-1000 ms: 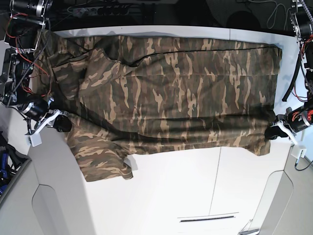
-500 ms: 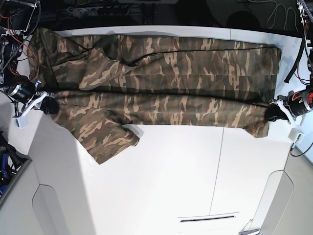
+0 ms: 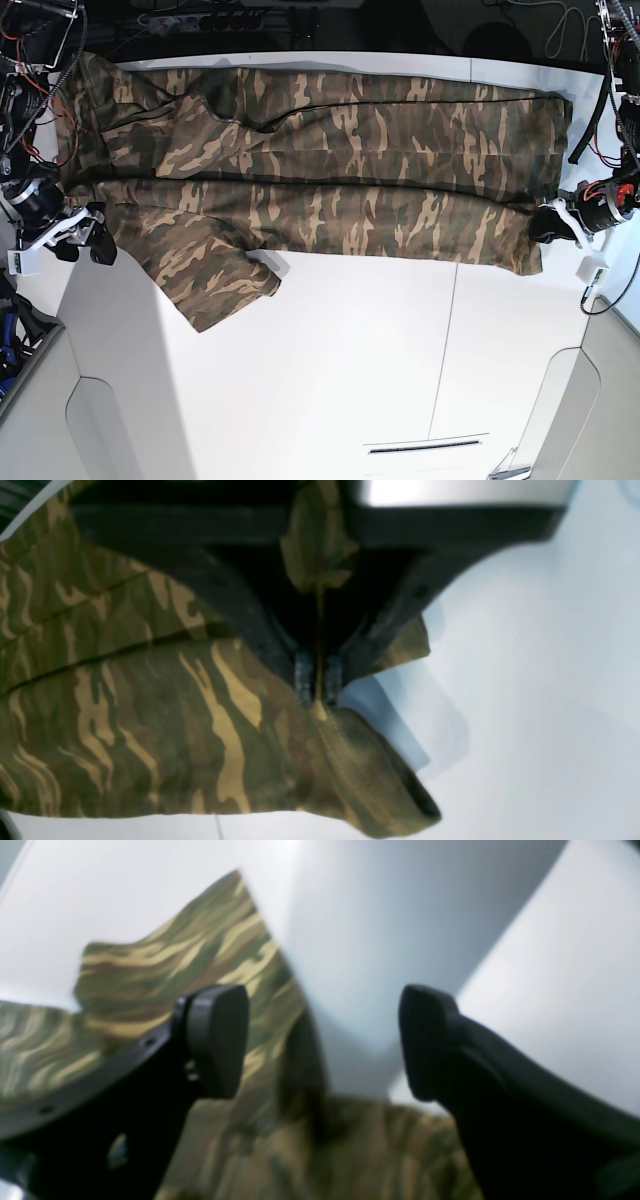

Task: Fold the T-shirt properly
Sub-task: 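Fold the hem half over onto the shoulder half with both grippers, then fold the hanging sleeve over onto the shirt with the right gripper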

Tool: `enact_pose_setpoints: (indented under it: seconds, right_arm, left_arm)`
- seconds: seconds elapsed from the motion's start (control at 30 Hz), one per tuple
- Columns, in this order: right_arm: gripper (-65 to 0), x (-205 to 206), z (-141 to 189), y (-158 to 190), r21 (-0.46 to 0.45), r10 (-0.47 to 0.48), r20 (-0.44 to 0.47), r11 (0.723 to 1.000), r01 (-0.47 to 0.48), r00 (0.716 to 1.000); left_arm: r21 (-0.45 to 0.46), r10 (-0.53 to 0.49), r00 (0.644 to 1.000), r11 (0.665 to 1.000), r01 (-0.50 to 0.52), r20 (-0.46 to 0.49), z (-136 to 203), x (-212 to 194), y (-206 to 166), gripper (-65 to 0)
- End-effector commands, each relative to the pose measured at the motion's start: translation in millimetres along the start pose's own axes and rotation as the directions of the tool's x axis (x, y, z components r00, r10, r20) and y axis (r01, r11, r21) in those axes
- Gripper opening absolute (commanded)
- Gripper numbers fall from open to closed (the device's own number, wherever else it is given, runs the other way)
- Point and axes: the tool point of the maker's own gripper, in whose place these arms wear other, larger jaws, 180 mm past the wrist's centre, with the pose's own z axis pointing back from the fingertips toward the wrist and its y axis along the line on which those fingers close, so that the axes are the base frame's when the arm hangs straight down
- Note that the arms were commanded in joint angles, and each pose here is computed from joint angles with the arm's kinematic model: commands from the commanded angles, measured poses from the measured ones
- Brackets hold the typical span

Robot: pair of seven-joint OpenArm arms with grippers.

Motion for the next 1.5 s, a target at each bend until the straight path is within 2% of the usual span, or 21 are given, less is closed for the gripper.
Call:
enact_pose_setpoints:
  seconds: [0.0,0.2,0.37,0.57,0.73,0.8,0.83,0.97,1.07,1.2,1.3,1.47]
  right_arm:
    - [-19.4,29.4,-0.4,0.4,-0.001,0.019,0.078,1.0,-0.019,0.997]
    - [-19.4,45.1,-23.0,17.8,0.018,-0.006,0.111,1.0,0.004,0.994]
    - [-19.4,34.3,-54.8,24.4,0.039,-0.083,0.079,0.996,0.08,0.993]
    - [-19.4,0.6,-90.6,37.6,0.073,-0.129,-0.025,0.989,0.131,0.991]
    - [-20.1,-17.5,-105.0,76.0,0.15,-0.078,-0.092,0.984,0.091,0.993]
    - [-23.6,-21.3,-108.8,90.5,0.179,-0.051,-0.107,0.981,0.07,0.993]
    - [-27.4,-22.7,-110.2,96.7,0.191,-0.037,-0.114,0.98,0.058,0.993]
    - [-51.8,-24.7,-113.3,114.6,0.226,-0.002,-0.124,0.974,0.031,0.992]
    - [-65.0,-24.2,-113.3,123.2,0.241,0.007,-0.136,0.97,0.026,0.991]
    - [-65.0,-14.9,-104.5,137.1,0.285,0.032,-0.171,0.958,0.018,0.985]
    - [-65.0,-1.0,-89.5,143.8,0.316,0.067,-0.187,0.949,-0.004,0.98]
    - [-65.0,15.0,-47.6,134.6,0.308,0.103,-0.102,0.949,-0.067,0.989]
  left_arm:
    - [0.008,-0.025,0.998,1.0,0.025,0.051,8.9,20.7,4.5,-65.0]
    - [0.008,-0.026,0.998,1.0,0.025,0.051,9.1,21.0,4.6,-65.0]
    - [0.009,-0.026,0.998,1.0,0.026,0.05,9.0,20.7,4.7,-65.0]
    - [0.009,-0.026,0.998,1.0,0.026,0.051,9.0,20.8,4.7,-65.0]
    - [0.008,-0.025,0.998,1.0,0.025,0.057,9.0,21.9,4.4,-65.0]
    - [0.008,-0.026,0.998,1.0,0.025,0.057,9.1,21.9,4.6,-65.0]
    - [0.008,-0.026,0.998,1.0,0.025,0.058,9.0,21.9,4.5,-65.0]
    - [0.008,-0.026,0.998,1.0,0.025,0.057,9.0,21.9,4.5,-65.0]
    - [0.009,-0.026,0.998,1.0,0.026,0.055,9.1,21.6,4.6,-65.0]
    - [0.01,-0.028,0.998,1.0,0.028,0.054,9.6,22.0,5.0,-65.0]
    - [0.012,-0.067,0.996,0.998,0.067,0.053,15.2,29.9,1.9,-65.0]
    - [-0.046,-0.098,0.995,0.994,0.097,-0.013,26.0,29.7,-15.3,-65.0]
